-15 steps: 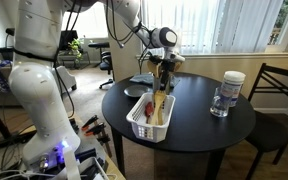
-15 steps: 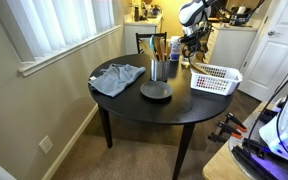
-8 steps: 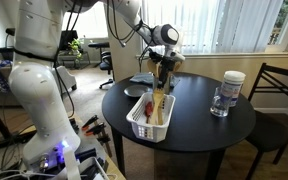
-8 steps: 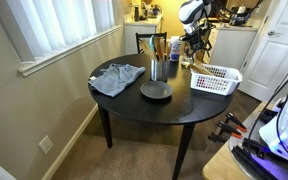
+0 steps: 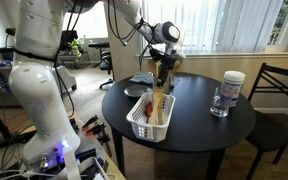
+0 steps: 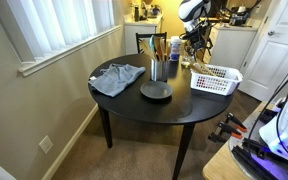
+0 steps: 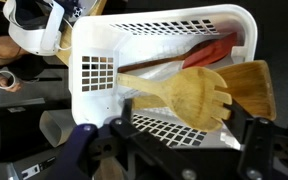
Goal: Put one wooden spoon from the basket in the silver container.
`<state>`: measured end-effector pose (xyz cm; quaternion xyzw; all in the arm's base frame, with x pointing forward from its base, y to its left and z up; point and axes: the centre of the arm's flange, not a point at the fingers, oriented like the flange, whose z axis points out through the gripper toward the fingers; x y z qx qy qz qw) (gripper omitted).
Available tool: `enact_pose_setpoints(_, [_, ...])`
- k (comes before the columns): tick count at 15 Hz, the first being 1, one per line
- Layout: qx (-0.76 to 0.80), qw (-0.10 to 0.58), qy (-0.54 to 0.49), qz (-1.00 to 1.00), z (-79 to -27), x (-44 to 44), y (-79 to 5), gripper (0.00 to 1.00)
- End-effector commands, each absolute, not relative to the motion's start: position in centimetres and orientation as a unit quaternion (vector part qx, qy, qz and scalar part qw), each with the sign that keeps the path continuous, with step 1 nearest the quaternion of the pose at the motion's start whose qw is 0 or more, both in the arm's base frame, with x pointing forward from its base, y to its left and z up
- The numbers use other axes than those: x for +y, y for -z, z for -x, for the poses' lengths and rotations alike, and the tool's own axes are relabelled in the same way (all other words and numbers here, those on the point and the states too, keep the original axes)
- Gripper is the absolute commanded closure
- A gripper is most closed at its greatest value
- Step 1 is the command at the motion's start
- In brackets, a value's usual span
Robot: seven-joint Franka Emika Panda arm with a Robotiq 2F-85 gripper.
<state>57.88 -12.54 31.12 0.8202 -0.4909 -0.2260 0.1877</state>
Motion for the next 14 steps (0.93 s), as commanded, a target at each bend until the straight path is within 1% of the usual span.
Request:
enact_pose_setpoints(1, [-0.483, 0.19, 0.232, -0.822, -57.9, -12.3, -31.3, 0.4])
enact_pose_setpoints(9, [-0.479, 0.195, 0.231, -0.824, -57.9, -12.1, -31.5, 0.93])
enact_pose_setpoints(11, [-0.476, 0.202, 0.229, -0.825, -57.9, -12.2, -31.9, 0.99])
enact_pose_setpoints(14, [-0.469, 0.233, 0.237, -0.819, -58.0, -12.3, -33.1, 0.97])
